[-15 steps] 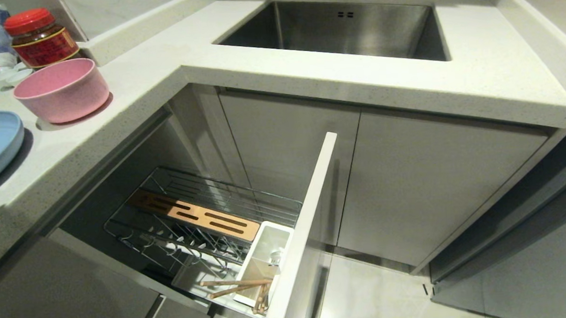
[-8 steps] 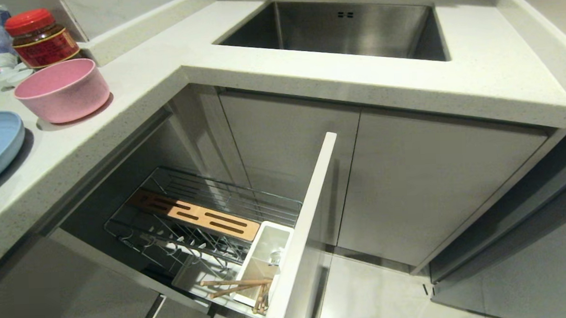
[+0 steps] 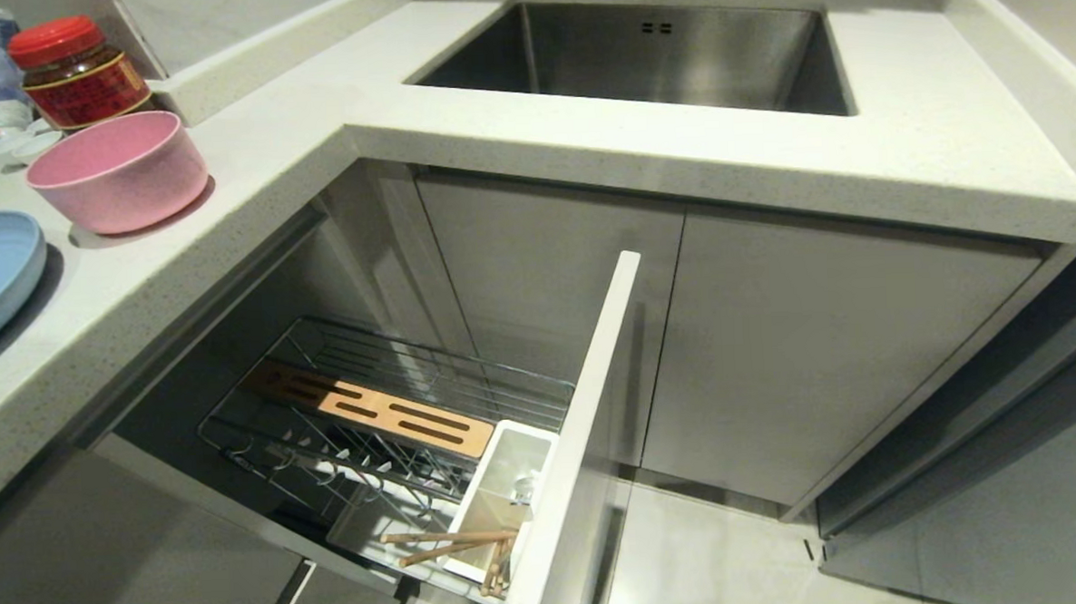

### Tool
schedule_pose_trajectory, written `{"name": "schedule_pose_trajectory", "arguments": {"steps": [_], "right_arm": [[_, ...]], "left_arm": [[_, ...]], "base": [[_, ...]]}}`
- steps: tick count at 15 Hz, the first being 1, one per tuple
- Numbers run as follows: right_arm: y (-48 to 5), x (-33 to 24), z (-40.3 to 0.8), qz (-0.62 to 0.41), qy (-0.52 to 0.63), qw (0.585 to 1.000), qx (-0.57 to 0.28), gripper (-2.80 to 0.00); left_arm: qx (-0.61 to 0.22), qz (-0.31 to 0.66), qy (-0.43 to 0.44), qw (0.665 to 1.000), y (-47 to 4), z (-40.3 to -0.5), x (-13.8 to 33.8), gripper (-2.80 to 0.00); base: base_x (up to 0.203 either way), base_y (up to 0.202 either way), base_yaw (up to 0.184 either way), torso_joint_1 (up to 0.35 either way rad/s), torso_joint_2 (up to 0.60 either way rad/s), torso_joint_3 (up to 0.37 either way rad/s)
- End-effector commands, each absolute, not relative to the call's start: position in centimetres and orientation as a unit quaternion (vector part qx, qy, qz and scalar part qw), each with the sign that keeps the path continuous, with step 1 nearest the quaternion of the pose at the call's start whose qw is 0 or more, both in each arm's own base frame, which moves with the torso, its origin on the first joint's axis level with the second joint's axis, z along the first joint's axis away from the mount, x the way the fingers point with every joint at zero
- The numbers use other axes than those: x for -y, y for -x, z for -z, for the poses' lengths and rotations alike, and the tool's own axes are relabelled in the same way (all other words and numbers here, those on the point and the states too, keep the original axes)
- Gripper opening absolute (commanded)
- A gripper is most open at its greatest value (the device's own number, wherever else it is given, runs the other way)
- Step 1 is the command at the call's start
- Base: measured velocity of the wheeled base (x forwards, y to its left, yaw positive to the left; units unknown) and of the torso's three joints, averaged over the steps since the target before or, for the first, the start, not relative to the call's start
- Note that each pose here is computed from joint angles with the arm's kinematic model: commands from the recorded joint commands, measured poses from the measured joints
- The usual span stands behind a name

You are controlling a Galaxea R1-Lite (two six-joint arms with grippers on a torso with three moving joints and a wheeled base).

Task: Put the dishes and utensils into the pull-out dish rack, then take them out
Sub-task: Pick up the fork and place it in the cupboard

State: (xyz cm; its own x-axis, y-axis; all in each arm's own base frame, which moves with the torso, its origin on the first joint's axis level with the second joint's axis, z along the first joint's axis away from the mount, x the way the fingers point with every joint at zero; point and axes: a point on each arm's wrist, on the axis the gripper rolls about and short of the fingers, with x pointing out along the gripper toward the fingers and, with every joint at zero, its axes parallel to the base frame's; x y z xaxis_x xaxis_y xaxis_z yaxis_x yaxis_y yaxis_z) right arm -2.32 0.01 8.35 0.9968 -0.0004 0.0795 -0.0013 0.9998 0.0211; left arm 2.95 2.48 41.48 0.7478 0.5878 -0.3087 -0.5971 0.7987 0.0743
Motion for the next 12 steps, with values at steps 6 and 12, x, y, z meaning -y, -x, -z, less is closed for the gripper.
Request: {"name": "schedule_pose_trajectory", "arguments": {"steps": [6,12], "right_arm": [[2.1,0.0,-7.5,0.000,-0.011,1.000,0.022,-2.80],[2.1,0.0,-7.6,0.000,-0.011,1.000,0.027,-2.80]], "left_arm": [[-0.273,-0.237,-0.013,0.933,-8.7,-39.8,-8.8,-2.80],[-0.309,-0.203,-0.069,0.927,-10.0,-39.0,-10.6,0.00]], "base": [[0.000,0.000,0.000,0.000,0.00,0.000],[0.000,0.000,0.000,0.000,0.00,0.000]]}}
